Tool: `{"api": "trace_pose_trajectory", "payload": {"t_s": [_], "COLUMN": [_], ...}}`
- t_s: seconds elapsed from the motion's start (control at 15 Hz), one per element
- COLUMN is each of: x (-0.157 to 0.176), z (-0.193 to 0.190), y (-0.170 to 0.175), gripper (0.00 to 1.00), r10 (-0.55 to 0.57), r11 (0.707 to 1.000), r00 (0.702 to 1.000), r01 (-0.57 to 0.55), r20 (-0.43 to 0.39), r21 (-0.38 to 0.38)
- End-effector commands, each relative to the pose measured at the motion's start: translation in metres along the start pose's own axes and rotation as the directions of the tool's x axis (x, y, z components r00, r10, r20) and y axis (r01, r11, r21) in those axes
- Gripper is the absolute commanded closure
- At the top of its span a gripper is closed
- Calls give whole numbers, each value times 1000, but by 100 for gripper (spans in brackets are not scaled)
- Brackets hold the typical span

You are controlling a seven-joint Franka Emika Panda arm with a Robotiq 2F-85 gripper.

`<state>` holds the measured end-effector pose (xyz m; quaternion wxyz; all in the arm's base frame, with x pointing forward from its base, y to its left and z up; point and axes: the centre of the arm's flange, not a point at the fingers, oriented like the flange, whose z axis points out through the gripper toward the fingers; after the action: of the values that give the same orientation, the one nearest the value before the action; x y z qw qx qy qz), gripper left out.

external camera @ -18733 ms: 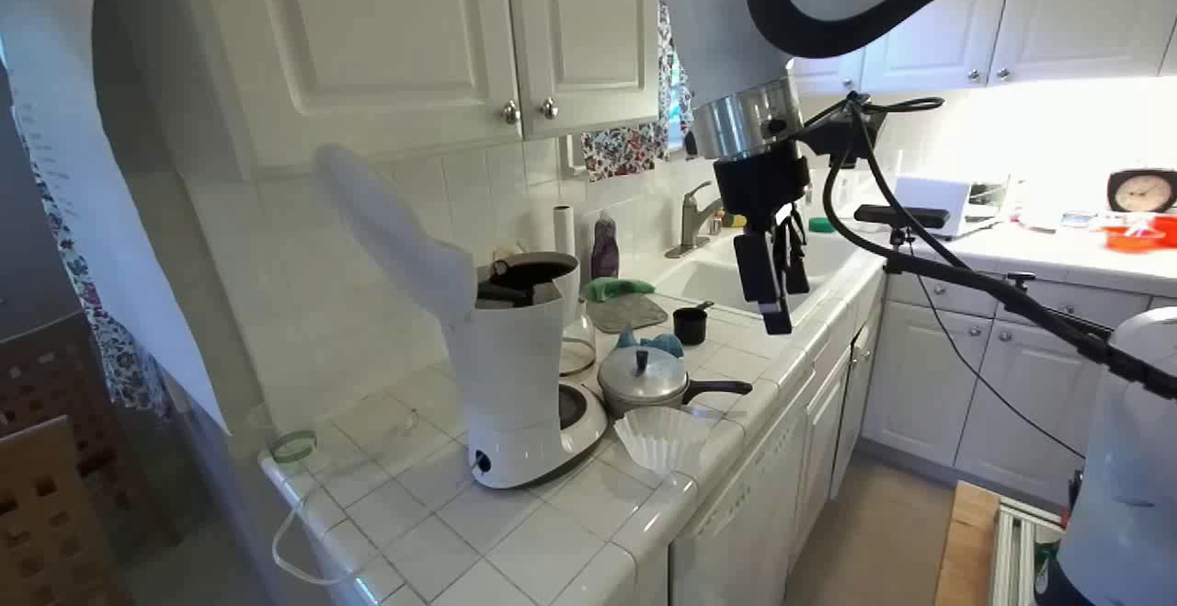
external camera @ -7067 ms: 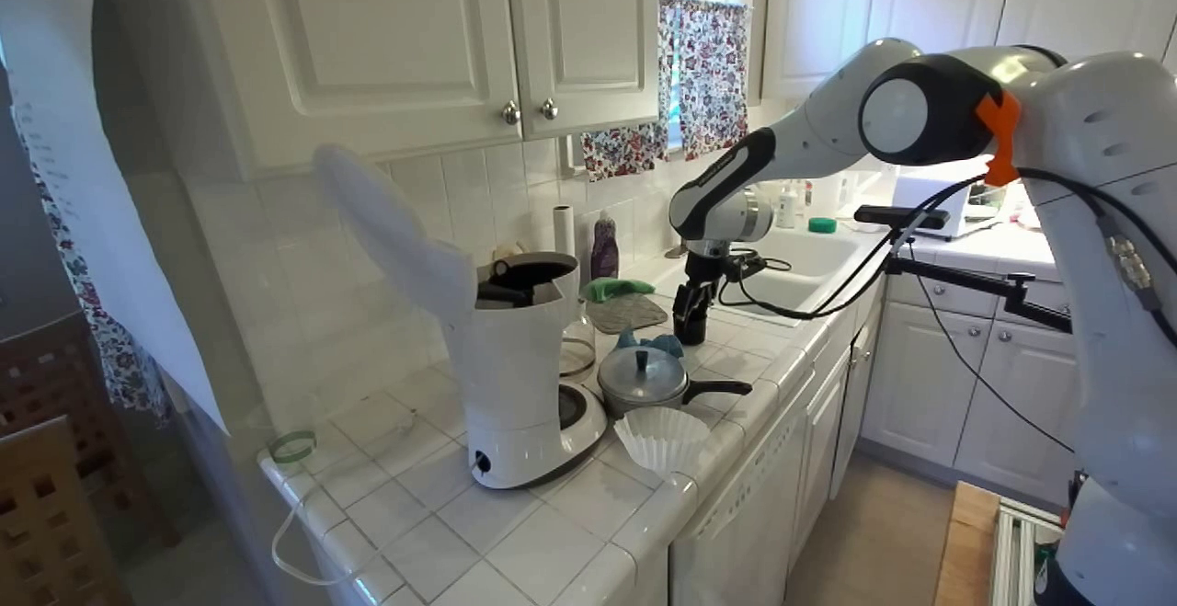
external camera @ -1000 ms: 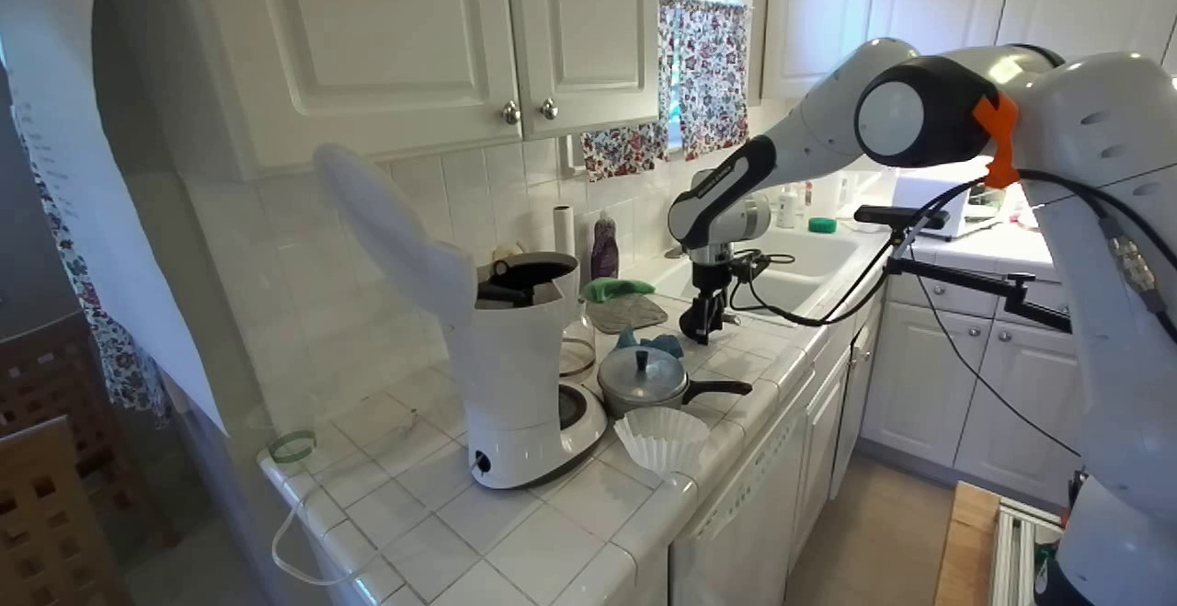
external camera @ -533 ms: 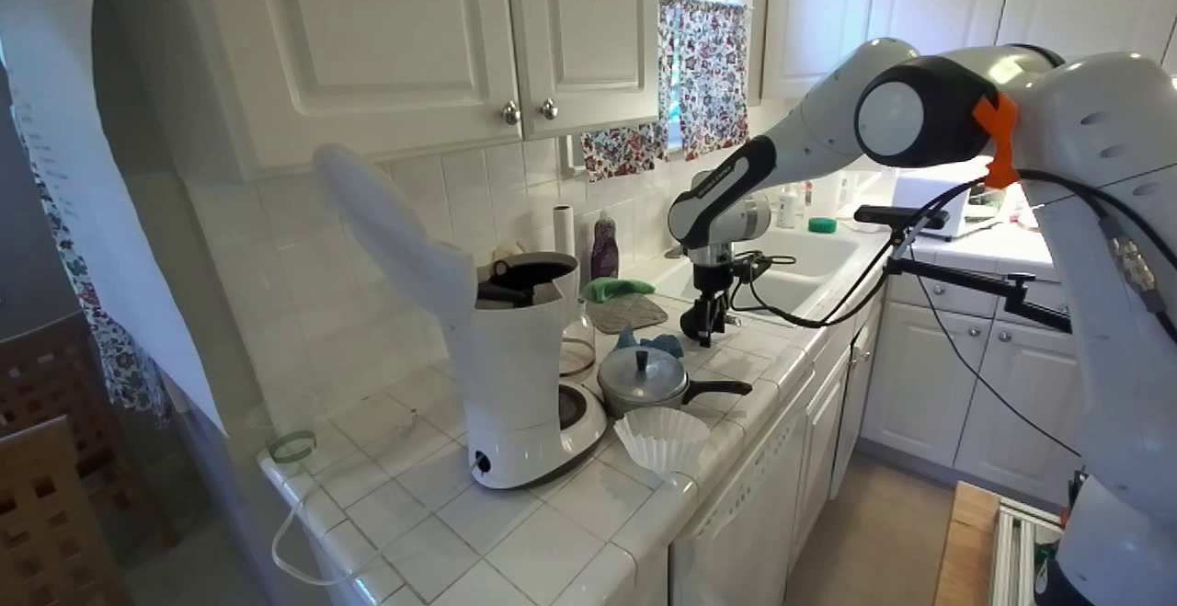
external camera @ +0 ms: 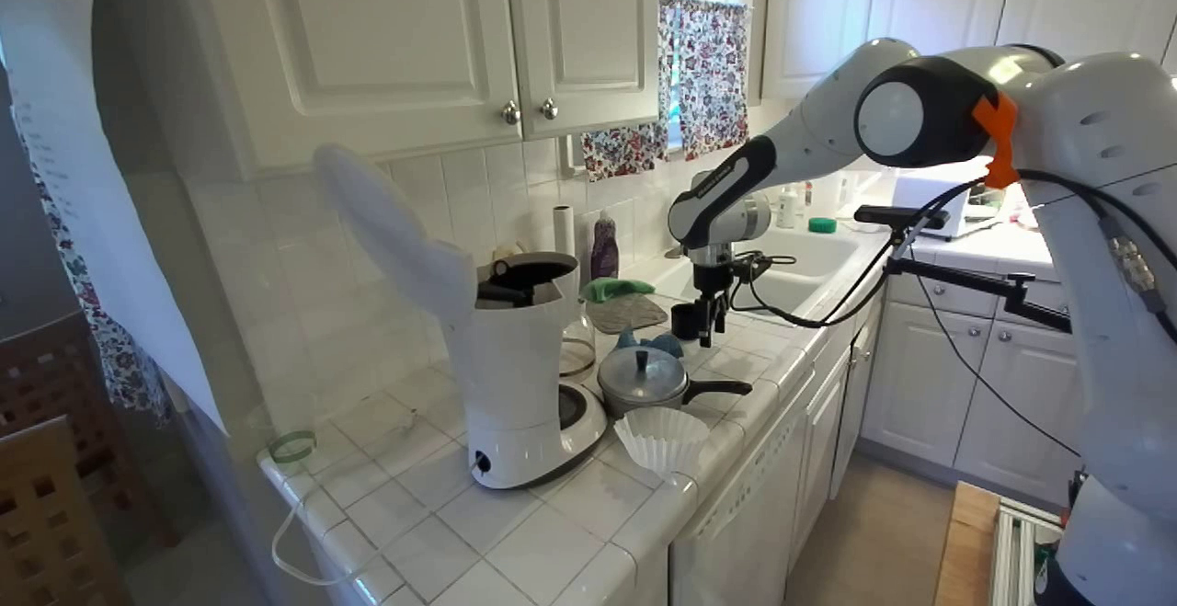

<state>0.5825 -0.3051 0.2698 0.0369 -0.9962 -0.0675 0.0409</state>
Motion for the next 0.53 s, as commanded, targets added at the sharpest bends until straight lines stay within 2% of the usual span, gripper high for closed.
{"api": "trace_pose_trajectory", "payload": {"t_s": [0.0, 0.2, 0.47], "x": [9, 21, 30], "z": [-18, -41, -47], "y": [3, 10, 22], "gripper": [0, 0, 0], "r10": [-21, -40, -28], "r11": [999, 993, 993], "r00": [999, 993, 989], "r01": [19, 27, 12], "r20": [-41, -115, -147], "r21": [-49, -112, -114]}}
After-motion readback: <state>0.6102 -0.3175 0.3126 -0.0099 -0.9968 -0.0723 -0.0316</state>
